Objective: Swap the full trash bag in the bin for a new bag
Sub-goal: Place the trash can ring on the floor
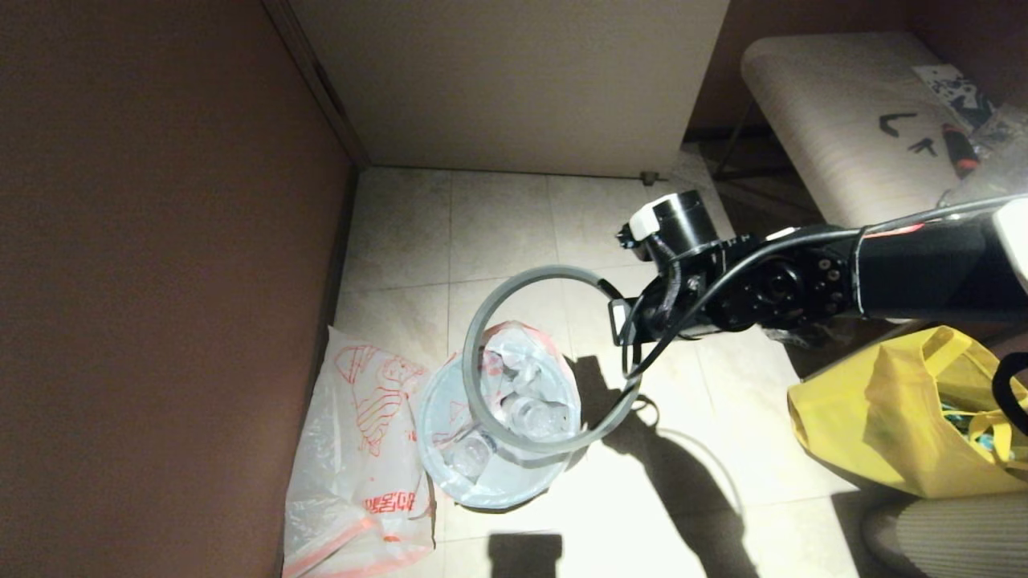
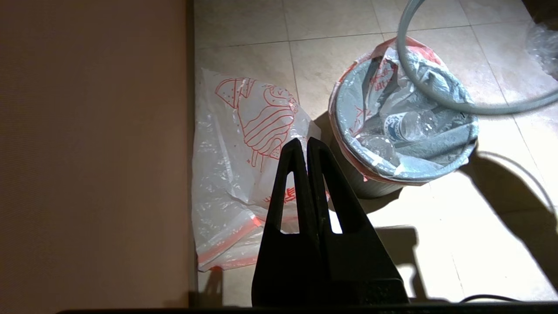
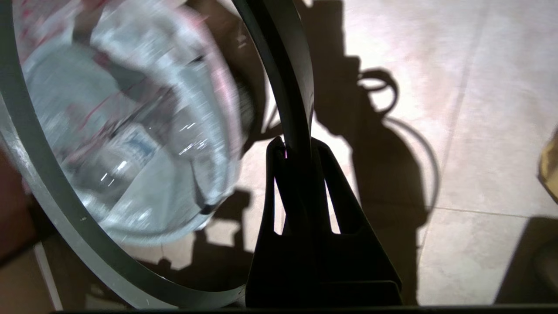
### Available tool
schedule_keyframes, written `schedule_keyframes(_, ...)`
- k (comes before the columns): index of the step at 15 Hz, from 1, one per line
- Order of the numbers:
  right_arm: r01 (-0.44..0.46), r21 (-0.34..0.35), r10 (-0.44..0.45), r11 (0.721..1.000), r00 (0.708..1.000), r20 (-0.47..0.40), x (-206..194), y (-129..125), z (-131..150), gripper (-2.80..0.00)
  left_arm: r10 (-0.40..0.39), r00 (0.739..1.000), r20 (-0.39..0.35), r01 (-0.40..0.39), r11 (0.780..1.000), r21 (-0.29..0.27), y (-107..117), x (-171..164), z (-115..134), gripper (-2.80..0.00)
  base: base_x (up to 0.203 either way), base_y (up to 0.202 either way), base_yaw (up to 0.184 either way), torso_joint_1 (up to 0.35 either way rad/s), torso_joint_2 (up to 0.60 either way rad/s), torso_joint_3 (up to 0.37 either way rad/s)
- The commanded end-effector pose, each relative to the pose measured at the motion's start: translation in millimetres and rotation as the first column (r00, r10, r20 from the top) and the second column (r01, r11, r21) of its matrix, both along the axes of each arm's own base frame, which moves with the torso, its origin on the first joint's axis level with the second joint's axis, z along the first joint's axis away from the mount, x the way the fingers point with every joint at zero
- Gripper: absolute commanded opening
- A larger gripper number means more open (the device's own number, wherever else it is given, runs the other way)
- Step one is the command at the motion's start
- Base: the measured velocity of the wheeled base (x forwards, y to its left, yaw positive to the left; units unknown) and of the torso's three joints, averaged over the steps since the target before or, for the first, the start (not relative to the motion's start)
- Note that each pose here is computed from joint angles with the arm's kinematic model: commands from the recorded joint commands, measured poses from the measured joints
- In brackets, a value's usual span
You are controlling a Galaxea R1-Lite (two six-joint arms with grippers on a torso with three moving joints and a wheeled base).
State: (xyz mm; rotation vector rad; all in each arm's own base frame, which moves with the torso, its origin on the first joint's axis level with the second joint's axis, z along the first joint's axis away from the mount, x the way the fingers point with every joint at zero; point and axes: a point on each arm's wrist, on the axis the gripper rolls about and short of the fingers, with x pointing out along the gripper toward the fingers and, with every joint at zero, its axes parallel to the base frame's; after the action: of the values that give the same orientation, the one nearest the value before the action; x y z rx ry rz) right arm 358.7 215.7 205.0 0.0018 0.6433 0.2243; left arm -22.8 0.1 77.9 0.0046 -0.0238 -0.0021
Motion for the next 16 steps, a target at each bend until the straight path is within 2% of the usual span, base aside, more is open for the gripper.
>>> schedule_keyframes(1,0.094,0.034,-0.094,0.995,0.996,0.001,24.0,-47.7,5.5,-2.80,0.001,1.000,-0.013,-0.001,1.000,0.000,0.0,1.0,-3.3,-2.80,0.000,0.000,0.000,0.000,0.00,0.000)
schedule_keyframes(4,0.165,0.101,-0.161,0.981,0.986,-0.043,51.8,-108.7,-0.3,-2.80,0.001,1.000,-0.013,-0.001,1.000,0.000,0.0,1.0,-3.3,-2.80,0.000,0.000,0.000,0.000,0.00,0.000)
schedule_keyframes(6,0.231,0.125,-0.221,0.965,0.971,-0.092,66.6,-142.1,-16.0,-2.80,0.001,1.000,-0.013,-0.001,1.000,0.000,0.0,1.0,-3.3,-2.80,0.000,0.000,0.000,0.000,0.00,0.000)
schedule_keyframes(10,0.359,0.092,-0.338,0.929,0.922,-0.186,91.6,-196.1,-65.4,-2.80,0.001,1.000,-0.014,-0.001,1.000,0.000,0.0,1.1,-3.4,-2.80,0.000,0.000,0.000,0.000,0.00,0.000)
schedule_keyframes(12,0.393,0.069,-0.371,0.917,0.904,-0.214,97.3,-213.1,-84.8,-2.80,0.001,1.000,-0.013,-0.001,1.000,0.000,0.0,1.0,-3.3,-2.80,0.000,0.000,0.000,0.000,0.00,0.000)
schedule_keyframes(14,0.412,-0.005,-0.395,0.911,0.868,-0.300,97.5,-227.0,-130.8,-2.80,0.001,1.000,-0.013,-0.001,1.000,0.000,0.0,1.0,-3.3,-2.80,0.000,0.000,0.000,0.000,0.00,0.000)
schedule_keyframes(16,0.440,-0.051,-0.434,0.897,0.852,-0.293,103.8,-239.5,-166.8,-2.80,0.001,1.000,-0.013,-0.001,1.000,0.000,0.0,1.0,-3.3,-2.80,0.000,0.000,0.000,0.000,0.00,0.000)
